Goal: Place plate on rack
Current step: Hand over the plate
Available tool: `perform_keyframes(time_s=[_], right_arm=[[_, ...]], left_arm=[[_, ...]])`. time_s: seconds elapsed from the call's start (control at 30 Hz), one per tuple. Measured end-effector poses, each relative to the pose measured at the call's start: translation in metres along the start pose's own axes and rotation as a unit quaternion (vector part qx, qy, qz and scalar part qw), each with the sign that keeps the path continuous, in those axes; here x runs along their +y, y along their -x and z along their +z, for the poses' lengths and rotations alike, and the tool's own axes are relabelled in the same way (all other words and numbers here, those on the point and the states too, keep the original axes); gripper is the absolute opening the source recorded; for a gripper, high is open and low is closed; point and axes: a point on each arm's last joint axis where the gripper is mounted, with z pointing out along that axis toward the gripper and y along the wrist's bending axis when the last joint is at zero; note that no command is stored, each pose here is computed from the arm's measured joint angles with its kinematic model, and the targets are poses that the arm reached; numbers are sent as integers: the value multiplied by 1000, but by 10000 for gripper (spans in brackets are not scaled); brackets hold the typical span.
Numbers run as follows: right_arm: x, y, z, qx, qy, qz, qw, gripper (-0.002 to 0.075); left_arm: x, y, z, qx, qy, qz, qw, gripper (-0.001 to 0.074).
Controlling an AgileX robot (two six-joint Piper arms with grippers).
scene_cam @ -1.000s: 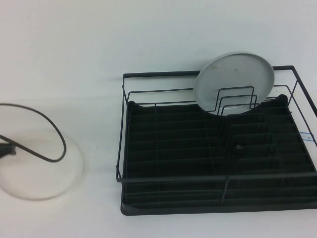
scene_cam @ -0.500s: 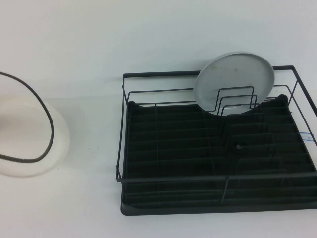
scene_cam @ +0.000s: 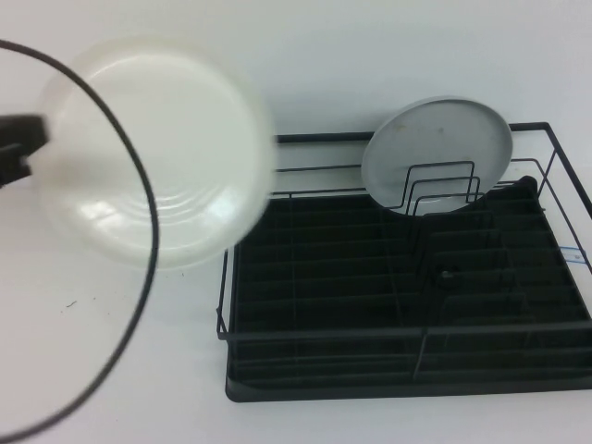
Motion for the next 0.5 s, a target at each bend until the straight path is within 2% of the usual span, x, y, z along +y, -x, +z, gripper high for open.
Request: perform_keyframes(time_s=[0.07,0.13,0.33,0.5], right_arm=[[3,2,3,-6,27,7,1000,18],[4,5,6,-12,47,6,999,18],[7,11,8,-36,74,17,996,18],[13,24,2,-49,94,-6,994,18]], left_arm=[[-14,2,2,-31,-64,6,997,4],[-22,2,6,-55,-89,6,994,4],[-41,-16,17,-52,-123,61,989,3],[-53,-39,23,-61,-155,73,983,3]])
